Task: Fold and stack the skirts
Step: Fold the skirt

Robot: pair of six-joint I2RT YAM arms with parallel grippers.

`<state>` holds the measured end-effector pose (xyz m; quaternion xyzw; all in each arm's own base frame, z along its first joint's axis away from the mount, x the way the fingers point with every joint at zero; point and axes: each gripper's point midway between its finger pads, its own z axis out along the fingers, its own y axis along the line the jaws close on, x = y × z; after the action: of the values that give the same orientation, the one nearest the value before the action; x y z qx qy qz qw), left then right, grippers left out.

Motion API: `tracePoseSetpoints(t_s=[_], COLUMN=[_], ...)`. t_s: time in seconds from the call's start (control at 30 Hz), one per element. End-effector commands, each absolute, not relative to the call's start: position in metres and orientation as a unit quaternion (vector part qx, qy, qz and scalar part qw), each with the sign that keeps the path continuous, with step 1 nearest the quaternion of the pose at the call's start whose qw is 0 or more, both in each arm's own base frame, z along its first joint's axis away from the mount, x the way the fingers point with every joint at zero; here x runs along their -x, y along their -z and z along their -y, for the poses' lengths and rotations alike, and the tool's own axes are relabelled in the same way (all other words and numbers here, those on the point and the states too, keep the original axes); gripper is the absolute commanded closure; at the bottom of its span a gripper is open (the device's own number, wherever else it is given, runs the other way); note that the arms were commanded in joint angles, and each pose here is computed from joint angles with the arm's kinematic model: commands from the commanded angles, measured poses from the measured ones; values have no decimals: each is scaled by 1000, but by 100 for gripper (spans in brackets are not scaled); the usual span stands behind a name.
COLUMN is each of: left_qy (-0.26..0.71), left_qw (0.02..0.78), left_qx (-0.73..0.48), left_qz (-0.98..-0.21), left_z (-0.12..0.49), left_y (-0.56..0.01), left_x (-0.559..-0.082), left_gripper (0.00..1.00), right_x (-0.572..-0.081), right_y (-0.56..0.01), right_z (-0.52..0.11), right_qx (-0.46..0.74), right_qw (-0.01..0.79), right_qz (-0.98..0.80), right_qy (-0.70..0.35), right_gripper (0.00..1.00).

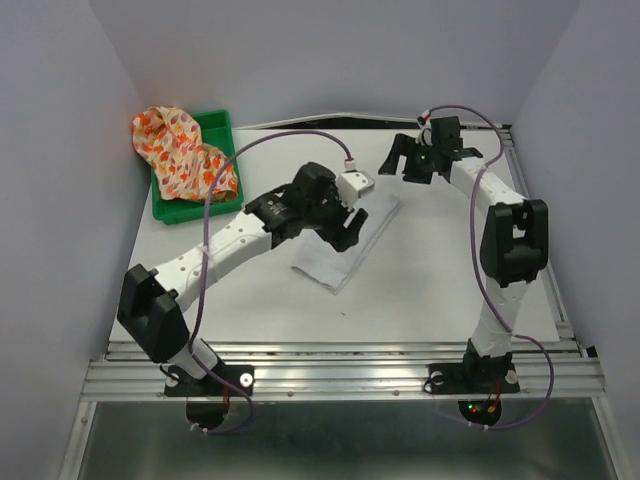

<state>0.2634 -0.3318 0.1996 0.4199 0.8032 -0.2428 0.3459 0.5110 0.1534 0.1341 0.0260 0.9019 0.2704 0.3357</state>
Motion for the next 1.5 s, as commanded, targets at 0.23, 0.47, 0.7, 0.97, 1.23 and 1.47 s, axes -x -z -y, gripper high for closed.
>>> tracePoseSetpoints(t_s=[0.23,0.47,0.7,0.97,1.23,1.47], left_qy=[333,313,280,227,57,1], left_qw=[254,176,96,252,369,421], left_qx=[-338,-317,-283,-442,-570,-681], left_qz=[-843,-878,-912,-830,-732,-599], left_z=[248,233,215,249,227,229], left_y=[-135,-49,-6,-103,-125,-103], left_x=[-313,-291,-269,-252,-259,-255], left_gripper=[57,64,77,35,21,31], right_x=[-411,-378,-386,-400,-369,-331], right_y=[-129,-49,-20,-65,-111,-80], right_z=[-290,-289,-277,-275,-287,-296], right_qx=[103,122,160,245,273,247], right_qw=[179,96,89,126,138,60], right_qz=[-857,-877,-898,-879,-856,-857], right_qy=[-471,-455,-401,-390,-417,-449], right_gripper=[17,19,22,26,41,57])
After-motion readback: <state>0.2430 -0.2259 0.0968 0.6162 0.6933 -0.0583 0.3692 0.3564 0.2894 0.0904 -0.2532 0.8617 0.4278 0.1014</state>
